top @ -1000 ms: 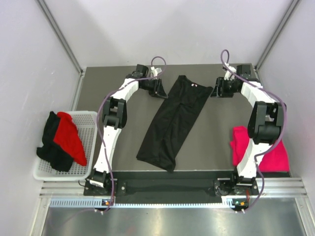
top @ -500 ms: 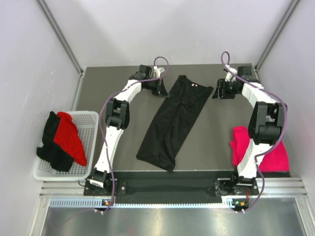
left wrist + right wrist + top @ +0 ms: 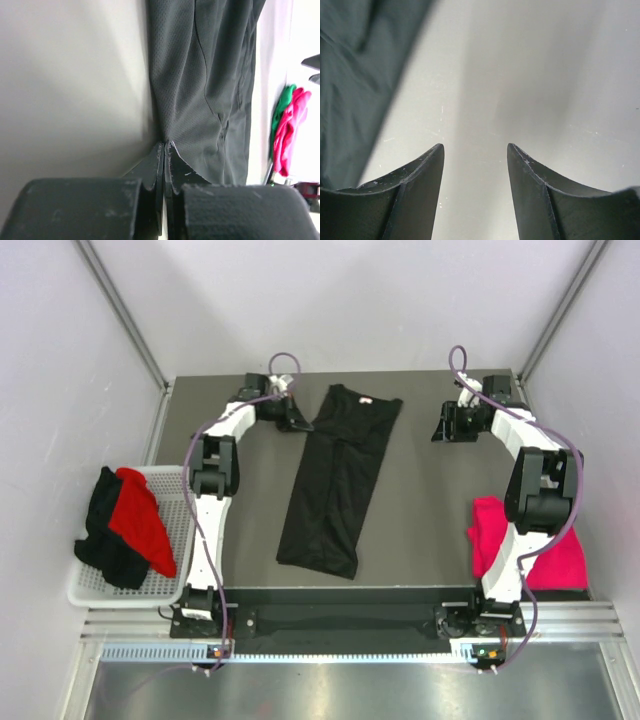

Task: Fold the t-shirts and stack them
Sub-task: Fold the tshirt

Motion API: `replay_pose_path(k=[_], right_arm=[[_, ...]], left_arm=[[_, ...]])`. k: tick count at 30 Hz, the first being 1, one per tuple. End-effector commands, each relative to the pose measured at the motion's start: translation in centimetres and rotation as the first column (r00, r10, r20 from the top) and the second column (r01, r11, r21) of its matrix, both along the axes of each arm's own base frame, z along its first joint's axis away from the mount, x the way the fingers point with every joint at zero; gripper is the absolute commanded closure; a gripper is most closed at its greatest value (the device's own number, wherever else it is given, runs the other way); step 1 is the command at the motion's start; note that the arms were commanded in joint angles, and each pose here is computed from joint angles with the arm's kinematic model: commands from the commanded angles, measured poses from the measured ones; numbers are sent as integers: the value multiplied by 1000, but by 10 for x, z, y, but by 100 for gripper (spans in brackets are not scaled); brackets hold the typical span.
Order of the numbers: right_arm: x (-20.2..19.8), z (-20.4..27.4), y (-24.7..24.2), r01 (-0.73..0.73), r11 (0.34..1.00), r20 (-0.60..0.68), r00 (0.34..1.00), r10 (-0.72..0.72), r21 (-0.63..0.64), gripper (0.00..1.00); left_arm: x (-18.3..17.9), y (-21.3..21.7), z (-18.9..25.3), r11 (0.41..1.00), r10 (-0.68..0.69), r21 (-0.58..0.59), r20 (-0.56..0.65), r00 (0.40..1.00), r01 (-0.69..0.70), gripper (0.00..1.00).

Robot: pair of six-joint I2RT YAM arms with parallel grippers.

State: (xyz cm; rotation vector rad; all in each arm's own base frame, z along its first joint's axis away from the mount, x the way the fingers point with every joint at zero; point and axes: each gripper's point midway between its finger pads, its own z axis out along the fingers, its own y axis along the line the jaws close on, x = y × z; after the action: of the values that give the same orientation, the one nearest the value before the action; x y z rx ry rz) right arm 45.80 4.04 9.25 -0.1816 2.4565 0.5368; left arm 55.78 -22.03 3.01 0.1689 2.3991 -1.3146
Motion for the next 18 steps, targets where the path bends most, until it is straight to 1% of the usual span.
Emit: replay_pose_path(k=[1, 3, 7, 8, 9, 10, 11, 13, 14, 15, 16, 17, 18], right_arm=[[9, 14, -4, 0, 1000, 59, 998, 0, -2, 46], [11, 11, -4, 0, 1000, 49, 999, 0, 3, 46], [12, 8, -3, -4, 1000, 44, 999, 4, 8, 46], [11, 6, -2, -6, 1000, 41, 999, 5, 11, 46], [11, 4, -2, -6, 1000, 39, 999, 5, 13, 46], [10, 3, -1, -6, 1000, 35, 999, 5, 19, 46], [10, 3, 0, -10, 1000, 36, 999, 9, 22, 46], [10, 1, 1, -8, 999, 31, 999, 7, 31, 46], [9, 2, 2, -10, 999, 34, 999, 9, 36, 46], [9, 3, 4, -9, 999, 33, 999, 7, 45, 46], [8, 4, 8, -17, 998, 34, 999, 15, 59, 46], [4, 4, 10, -21, 998, 32, 999, 18, 67, 46], [2, 7, 12, -26, 997, 38, 999, 23, 77, 46]], left_arm=[[-5, 57, -55, 981, 140, 149, -85, 986, -127, 100], [-4, 63, -46, 980, 148, 146, -62, 987, -138, 100], [-17, 64, -45, 975, 153, 174, -81, 985, -137, 100], [-16, 65, -30, 974, 157, 172, -53, 986, -146, 100], [-26, 65, -35, 973, 163, 178, -75, 984, -148, 100], [-26, 66, -29, 973, 162, 174, -54, 985, -150, 98], [-26, 66, -15, 972, 163, 176, -30, 986, -156, 92], [-30, 72, -12, 963, 169, 214, -12, 985, -163, 79], [-27, 75, 3, 957, 176, 228, 28, 984, -178, 65], [-28, 78, 7, 954, 169, 244, 54, 984, -177, 52], [-28, 81, 16, 949, 171, 255, 81, 982, -186, 49], [-23, 83, 42, 943, 176, 257, 153, 972, -211, 47], [-25, 85, 52, 942, 163, 263, 188, 969, -209, 46]])
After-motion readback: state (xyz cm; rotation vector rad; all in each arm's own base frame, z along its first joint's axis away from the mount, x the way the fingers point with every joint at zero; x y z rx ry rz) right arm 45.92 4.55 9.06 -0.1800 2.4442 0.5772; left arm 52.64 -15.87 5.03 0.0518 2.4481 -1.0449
